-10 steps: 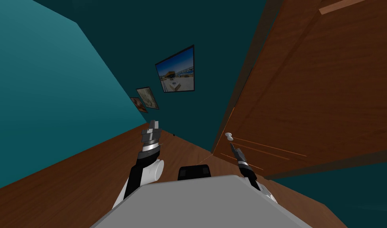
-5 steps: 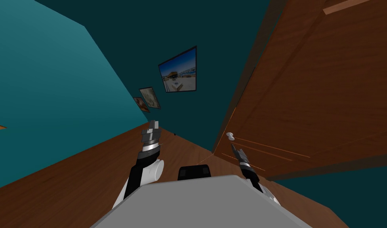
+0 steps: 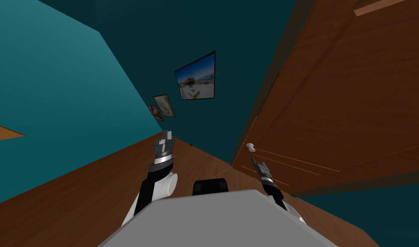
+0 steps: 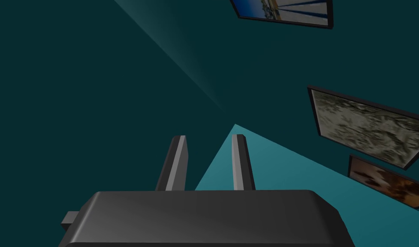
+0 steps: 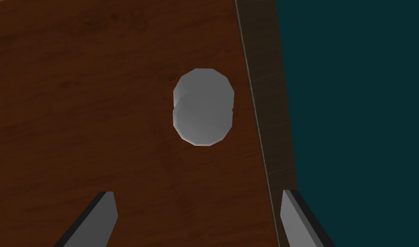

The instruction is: Pull the door open

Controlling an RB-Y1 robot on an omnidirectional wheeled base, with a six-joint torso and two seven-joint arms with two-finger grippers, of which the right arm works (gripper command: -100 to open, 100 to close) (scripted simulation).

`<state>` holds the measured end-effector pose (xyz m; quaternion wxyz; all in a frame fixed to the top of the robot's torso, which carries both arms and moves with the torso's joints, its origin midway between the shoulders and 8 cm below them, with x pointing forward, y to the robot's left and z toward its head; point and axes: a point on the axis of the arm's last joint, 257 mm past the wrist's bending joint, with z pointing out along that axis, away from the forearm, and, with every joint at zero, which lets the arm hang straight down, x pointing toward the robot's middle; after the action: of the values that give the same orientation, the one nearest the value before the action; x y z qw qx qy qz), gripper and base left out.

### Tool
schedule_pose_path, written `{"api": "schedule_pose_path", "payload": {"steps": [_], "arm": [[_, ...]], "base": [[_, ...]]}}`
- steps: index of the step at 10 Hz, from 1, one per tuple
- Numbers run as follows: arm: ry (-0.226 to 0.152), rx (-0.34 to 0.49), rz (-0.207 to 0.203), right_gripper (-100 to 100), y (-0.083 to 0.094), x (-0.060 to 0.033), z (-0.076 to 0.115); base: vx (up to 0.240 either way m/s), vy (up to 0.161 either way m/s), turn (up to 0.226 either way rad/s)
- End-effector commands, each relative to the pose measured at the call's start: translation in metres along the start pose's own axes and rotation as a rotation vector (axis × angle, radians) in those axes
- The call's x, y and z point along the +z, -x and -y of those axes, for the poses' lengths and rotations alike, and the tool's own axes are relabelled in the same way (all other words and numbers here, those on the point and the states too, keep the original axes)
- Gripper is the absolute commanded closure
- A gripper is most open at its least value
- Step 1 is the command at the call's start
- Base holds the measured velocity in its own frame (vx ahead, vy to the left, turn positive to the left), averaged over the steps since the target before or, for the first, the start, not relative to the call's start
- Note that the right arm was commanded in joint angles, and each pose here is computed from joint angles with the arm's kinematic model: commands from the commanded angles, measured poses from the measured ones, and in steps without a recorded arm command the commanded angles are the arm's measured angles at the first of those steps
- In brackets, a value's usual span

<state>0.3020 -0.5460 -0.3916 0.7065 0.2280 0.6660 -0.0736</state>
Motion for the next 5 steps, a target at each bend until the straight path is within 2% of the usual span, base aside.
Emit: {"api": "schedule_pose_path", "payload": {"steps": [1,5], "arm": [[-0.007,-0.054,-0.001,-100,0.0008,-0.0016,0.0042],[-0.02,-0.154,-0.003,-100,0.0025,-0.0045,0.0116]], "base": [[-0.015,0.018,0.026],[-0.018,0.02,0.028]]}}
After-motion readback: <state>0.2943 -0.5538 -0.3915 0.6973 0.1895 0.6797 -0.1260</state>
